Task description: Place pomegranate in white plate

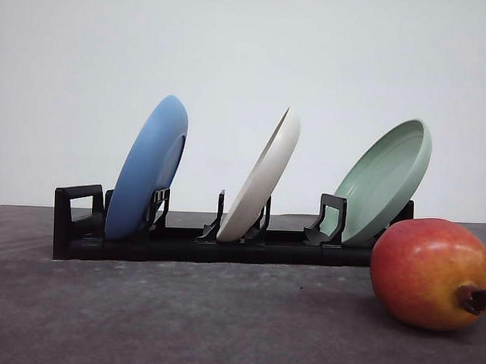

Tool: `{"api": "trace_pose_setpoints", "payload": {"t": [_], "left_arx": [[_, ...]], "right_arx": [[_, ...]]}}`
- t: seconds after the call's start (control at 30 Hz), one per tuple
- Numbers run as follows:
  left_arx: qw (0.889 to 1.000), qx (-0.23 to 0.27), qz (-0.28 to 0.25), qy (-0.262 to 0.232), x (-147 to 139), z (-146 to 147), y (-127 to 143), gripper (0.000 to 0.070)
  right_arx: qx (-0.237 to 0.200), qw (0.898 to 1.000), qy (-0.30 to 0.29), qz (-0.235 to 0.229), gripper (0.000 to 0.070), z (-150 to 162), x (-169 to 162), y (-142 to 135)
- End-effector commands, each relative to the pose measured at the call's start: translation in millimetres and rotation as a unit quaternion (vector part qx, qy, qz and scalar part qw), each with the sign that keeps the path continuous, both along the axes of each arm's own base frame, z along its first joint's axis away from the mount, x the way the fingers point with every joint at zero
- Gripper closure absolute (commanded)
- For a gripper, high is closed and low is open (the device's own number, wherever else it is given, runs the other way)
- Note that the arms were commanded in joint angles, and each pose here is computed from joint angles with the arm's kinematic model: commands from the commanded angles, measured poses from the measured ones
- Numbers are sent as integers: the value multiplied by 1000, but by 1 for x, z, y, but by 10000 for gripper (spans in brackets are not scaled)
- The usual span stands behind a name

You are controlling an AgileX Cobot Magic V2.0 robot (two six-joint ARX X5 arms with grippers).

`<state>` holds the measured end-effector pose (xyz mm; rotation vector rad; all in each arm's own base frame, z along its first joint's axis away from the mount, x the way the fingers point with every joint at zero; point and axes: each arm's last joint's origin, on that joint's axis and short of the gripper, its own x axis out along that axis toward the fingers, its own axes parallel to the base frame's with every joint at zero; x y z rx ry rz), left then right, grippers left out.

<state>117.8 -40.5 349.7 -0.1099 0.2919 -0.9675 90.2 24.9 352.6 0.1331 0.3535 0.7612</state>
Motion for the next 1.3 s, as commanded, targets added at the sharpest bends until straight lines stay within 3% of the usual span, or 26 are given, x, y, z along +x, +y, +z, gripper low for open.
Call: {"api": "trace_pose_setpoints", "payload": {"t": [0.0,0.07,0.13,0.17,0.3,0.33,0.4,0.63,0.83,1.27], "left_arx": [[1000,1,-5,-17,0,6,0,697],[1000,2,-5,-16,0,6,0,672],[1000,2,-5,-13,2,5,-1,570],[1000,2,-5,-10,2,5,-1,501],[1000,5,-5,9,6,1,-1,200],[1000,6,-5,13,8,0,-2,152],[1000,7,-5,21,10,-2,-2,133],[999,11,-6,47,22,-8,-5,145],[996,34,27,78,39,-15,-19,152],[984,132,10,115,105,-14,-111,150]], "right_arx": [[-5,1000,-17,4,700,5,-1,0],[-4,1000,-17,4,693,5,-1,0],[-4,1000,-17,4,633,5,-1,0],[-4,1000,-17,4,574,5,-1,0],[-1,1000,-13,3,231,5,-1,0],[-1,1000,-13,2,156,5,-1,0],[-1,1000,-12,2,98,5,-1,0],[0,1000,-11,3,96,5,-1,0],[9,1000,-2,-1,96,5,-1,0],[12,1000,0,-3,96,5,-1,0]]}}
